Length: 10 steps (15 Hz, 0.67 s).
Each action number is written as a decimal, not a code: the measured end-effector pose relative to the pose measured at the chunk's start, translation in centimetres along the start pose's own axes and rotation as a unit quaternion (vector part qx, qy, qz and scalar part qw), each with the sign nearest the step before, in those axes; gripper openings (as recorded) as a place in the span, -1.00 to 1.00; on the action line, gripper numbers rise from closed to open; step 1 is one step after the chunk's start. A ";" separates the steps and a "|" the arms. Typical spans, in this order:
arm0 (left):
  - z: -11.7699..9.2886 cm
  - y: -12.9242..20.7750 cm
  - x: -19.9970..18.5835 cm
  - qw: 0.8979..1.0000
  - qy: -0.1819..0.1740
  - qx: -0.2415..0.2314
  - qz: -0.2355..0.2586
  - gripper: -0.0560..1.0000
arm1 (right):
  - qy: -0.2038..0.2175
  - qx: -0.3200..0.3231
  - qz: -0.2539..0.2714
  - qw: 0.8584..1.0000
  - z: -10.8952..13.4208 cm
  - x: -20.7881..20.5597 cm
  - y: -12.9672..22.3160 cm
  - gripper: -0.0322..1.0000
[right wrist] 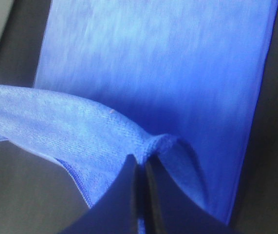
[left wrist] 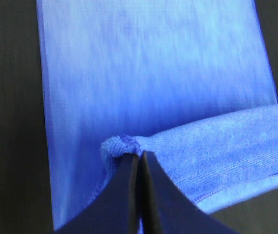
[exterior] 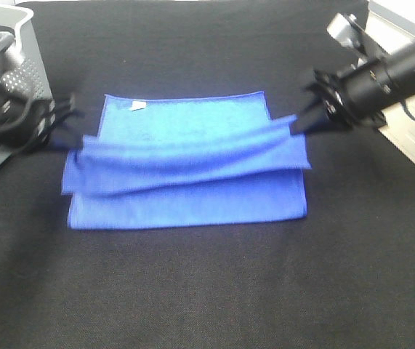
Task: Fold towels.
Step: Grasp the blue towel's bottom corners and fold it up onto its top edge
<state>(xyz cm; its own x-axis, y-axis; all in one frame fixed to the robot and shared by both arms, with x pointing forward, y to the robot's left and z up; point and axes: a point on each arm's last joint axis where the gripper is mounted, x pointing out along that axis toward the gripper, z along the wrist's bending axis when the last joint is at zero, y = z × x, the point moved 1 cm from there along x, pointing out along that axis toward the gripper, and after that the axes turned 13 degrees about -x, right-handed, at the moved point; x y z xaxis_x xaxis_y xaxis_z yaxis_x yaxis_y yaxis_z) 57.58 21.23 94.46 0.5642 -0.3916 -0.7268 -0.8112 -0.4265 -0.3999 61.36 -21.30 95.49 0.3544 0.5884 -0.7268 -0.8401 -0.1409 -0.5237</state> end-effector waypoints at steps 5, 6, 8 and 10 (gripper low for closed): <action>-1.6 -4.7 4.0 0.999 0.008 0.042 -0.029 -0.89 | 0.037 -0.027 -0.018 0.999 -2.3 1.7 -5.5 -0.94; -1.9 -5.7 4.9 0.998 0.009 0.049 -0.039 -0.89 | 0.047 -0.034 -0.023 0.998 -2.9 2.1 -6.7 -0.94; -2.5 -8.3 7.0 0.995 0.008 0.065 -0.075 -0.89 | 0.057 -0.047 -0.033 0.997 -4.3 3.7 -8.7 -0.94; -2.8 -10.0 8.8 0.992 0.008 0.083 -0.093 -0.89 | 0.058 -0.052 -0.040 0.996 -5.6 5.3 -9.8 -0.94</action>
<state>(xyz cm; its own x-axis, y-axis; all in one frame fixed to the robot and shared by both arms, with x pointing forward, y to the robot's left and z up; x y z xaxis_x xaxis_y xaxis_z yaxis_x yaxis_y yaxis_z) 71.11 19.76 93.60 0.7085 -0.3317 -0.6229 -0.7056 -0.3527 -0.6146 73.77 -21.22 94.24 0.4685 0.5054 -0.7247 -0.7622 -0.1835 -0.6208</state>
